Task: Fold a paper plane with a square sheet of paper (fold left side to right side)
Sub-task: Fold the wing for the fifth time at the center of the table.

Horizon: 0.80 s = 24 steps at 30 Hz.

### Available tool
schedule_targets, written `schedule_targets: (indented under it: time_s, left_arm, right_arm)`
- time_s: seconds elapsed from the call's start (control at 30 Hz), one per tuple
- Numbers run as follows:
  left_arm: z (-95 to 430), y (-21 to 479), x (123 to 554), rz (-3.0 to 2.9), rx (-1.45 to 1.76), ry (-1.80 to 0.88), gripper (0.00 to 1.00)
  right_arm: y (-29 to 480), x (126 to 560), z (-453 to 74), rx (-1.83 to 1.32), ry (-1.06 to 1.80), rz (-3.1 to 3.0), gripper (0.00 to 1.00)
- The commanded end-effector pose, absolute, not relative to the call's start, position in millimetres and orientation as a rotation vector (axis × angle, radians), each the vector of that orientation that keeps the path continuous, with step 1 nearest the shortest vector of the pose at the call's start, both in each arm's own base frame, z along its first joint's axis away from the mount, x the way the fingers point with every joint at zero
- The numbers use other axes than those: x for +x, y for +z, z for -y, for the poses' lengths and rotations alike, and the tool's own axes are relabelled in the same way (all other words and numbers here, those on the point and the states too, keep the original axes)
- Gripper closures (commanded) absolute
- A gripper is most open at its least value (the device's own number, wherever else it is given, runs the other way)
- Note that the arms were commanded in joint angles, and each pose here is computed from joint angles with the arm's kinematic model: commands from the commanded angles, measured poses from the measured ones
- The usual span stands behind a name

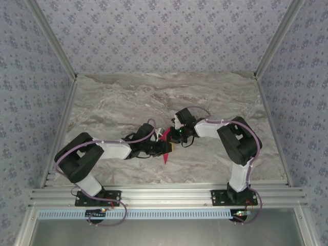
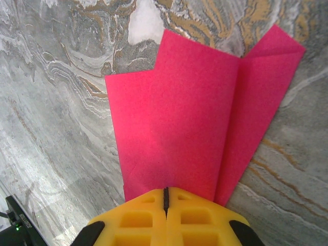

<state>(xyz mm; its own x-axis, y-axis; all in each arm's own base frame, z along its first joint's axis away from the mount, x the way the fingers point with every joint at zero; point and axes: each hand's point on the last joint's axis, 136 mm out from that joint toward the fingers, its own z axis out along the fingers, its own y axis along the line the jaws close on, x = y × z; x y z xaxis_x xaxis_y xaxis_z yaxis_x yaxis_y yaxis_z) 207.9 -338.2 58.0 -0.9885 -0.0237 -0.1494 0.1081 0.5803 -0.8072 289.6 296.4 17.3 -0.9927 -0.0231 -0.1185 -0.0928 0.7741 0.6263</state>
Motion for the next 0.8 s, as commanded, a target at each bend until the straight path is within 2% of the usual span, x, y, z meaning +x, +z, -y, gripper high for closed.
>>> schedule_targets:
  time_s: [0.0,0.77]
  left_arm:
    - [339.6,53.5,209.2,-2.668,0.061,-1.363,0.72]
    - [321.9,15.0,197.9,-2.773,0.007,-1.247,0.77]
  right_arm:
    - [-27.0,261.5,-261.6,-0.028,0.774,-3.055,0.95]
    - [-24.9,264.0,-263.9,-0.031,0.781,-3.054,0.96]
